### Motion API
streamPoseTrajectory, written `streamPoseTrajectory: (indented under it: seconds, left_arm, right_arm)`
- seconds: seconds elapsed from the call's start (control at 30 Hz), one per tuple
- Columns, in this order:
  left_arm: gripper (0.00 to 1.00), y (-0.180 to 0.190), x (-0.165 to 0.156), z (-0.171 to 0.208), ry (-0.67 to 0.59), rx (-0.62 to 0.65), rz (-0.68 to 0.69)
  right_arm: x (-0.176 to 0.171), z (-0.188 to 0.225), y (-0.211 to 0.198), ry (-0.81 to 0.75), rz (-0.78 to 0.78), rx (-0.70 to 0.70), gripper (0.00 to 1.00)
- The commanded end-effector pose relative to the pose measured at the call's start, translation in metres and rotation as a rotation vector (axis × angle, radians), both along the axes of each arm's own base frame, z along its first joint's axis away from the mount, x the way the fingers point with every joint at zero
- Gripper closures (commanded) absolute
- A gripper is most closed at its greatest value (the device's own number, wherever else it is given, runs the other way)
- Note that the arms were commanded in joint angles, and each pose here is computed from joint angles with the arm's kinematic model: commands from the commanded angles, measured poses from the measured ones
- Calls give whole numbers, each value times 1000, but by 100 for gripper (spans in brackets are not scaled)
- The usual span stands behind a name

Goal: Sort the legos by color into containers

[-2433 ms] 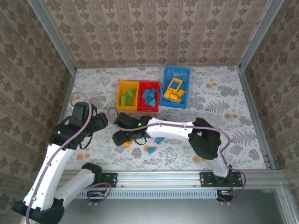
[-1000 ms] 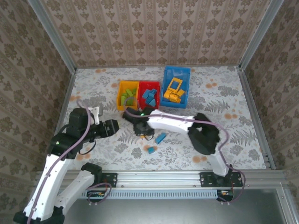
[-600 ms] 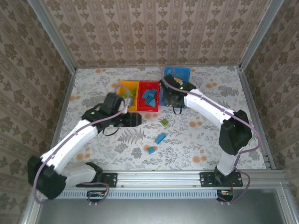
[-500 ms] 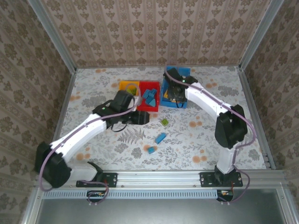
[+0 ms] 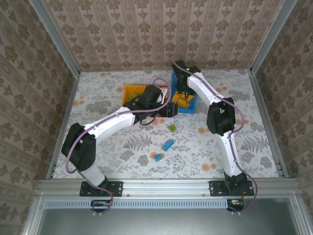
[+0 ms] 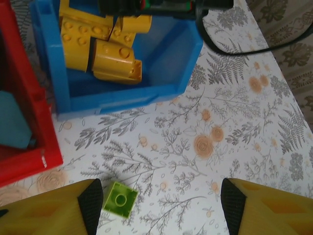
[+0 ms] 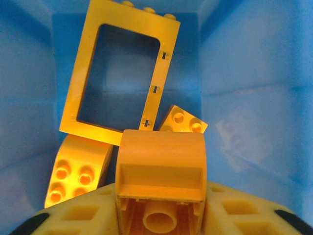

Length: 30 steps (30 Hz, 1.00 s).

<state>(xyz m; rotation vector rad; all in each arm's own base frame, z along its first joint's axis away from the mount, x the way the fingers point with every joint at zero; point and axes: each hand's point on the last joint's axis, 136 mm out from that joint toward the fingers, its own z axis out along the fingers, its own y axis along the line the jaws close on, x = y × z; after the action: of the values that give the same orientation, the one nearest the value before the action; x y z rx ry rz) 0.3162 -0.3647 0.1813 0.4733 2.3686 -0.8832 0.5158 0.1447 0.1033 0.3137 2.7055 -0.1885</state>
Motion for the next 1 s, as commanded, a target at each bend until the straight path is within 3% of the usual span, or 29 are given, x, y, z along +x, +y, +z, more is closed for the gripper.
streamPoseTrajectory:
  seconds: [0.0,0.17,0.47,0.67,0.97]
  left_arm:
    - [32,-8,1,-11,30,49,-25]
    - [31,-8,-4,-38,76,120,-54]
    - [27,-8,-17,-78,119,298,-102]
    - [25,-4,-20,-103,105,423,-153]
    - [24,-10,-21,-131,109,506,-216]
  right_arm:
    - [-7,4,-7,38,12,-49,52]
    - [-3,33,2,-27,28,-22,41]
    - [-24,126,2,-212,22,56,38]
    - [-75,150,-1,-351,84,202,33]
    - [-183,118,-2,-397,146,475,32]
